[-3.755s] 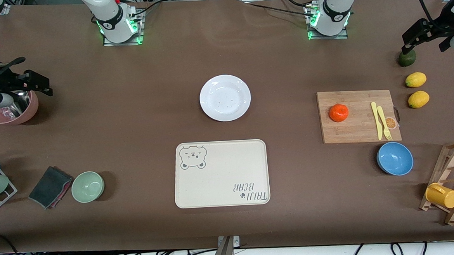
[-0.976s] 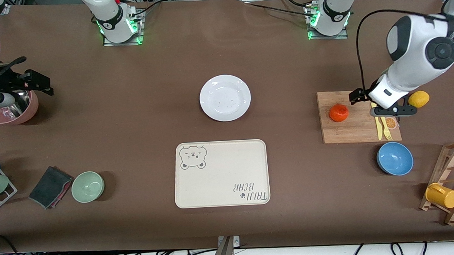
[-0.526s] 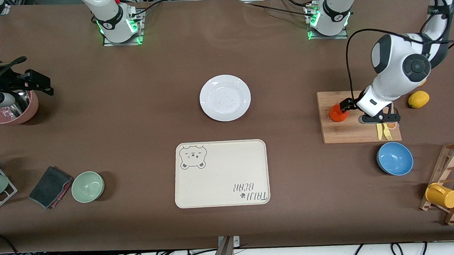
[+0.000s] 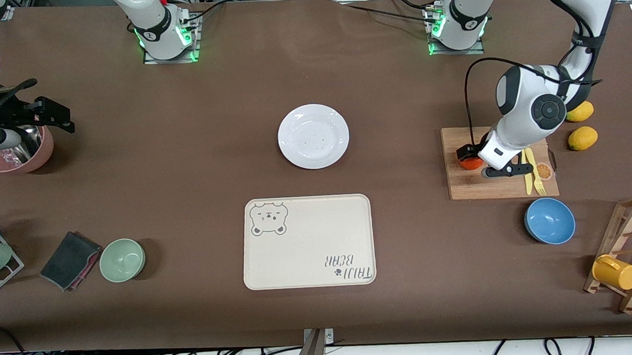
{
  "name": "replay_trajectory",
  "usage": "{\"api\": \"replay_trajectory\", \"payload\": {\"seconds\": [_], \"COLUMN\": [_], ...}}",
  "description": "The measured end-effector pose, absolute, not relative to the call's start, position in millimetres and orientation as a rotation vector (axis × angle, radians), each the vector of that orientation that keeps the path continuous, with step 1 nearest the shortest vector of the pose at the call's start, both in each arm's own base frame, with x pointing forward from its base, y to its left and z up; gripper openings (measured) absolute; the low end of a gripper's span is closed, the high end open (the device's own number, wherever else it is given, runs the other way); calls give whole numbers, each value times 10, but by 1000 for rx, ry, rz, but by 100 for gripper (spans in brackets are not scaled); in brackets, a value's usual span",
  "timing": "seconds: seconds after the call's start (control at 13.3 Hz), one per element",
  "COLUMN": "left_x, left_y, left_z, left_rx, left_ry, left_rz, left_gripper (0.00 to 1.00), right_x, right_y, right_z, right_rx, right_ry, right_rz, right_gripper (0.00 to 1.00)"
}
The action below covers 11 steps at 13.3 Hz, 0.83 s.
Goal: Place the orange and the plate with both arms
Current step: 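Lower the left gripper and close it on the orange, then carry the orange with the left gripper onto the white plate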
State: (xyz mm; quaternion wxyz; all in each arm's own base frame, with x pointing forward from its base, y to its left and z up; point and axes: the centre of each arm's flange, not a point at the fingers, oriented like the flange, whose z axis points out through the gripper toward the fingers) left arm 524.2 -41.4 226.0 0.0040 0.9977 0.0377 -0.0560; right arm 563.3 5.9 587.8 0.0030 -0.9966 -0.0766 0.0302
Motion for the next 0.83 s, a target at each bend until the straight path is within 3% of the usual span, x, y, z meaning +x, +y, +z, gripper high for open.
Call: {"api": "replay_trajectory", "payload": {"seconds": [0.38, 0.53, 0.83], "left_x": [5230, 5228, 5254], "left_y": [-411, -410, -455], "left_z": [2049, 2095, 2499], "left_rx": [3124, 3124, 3128], "left_ry": [121, 120, 104], "left_rz": [-174, -186, -154], "left_gripper": [95, 74, 73], "right_x": [5632, 5632, 5632], "right_y": [59, 59, 58], "right_z": [5877, 5877, 5877], "right_rx": [-3125, -3125, -3125], "right_ry": [-240, -240, -240], "right_rz": [95, 95, 96], "right_gripper": [100, 100, 100]}}
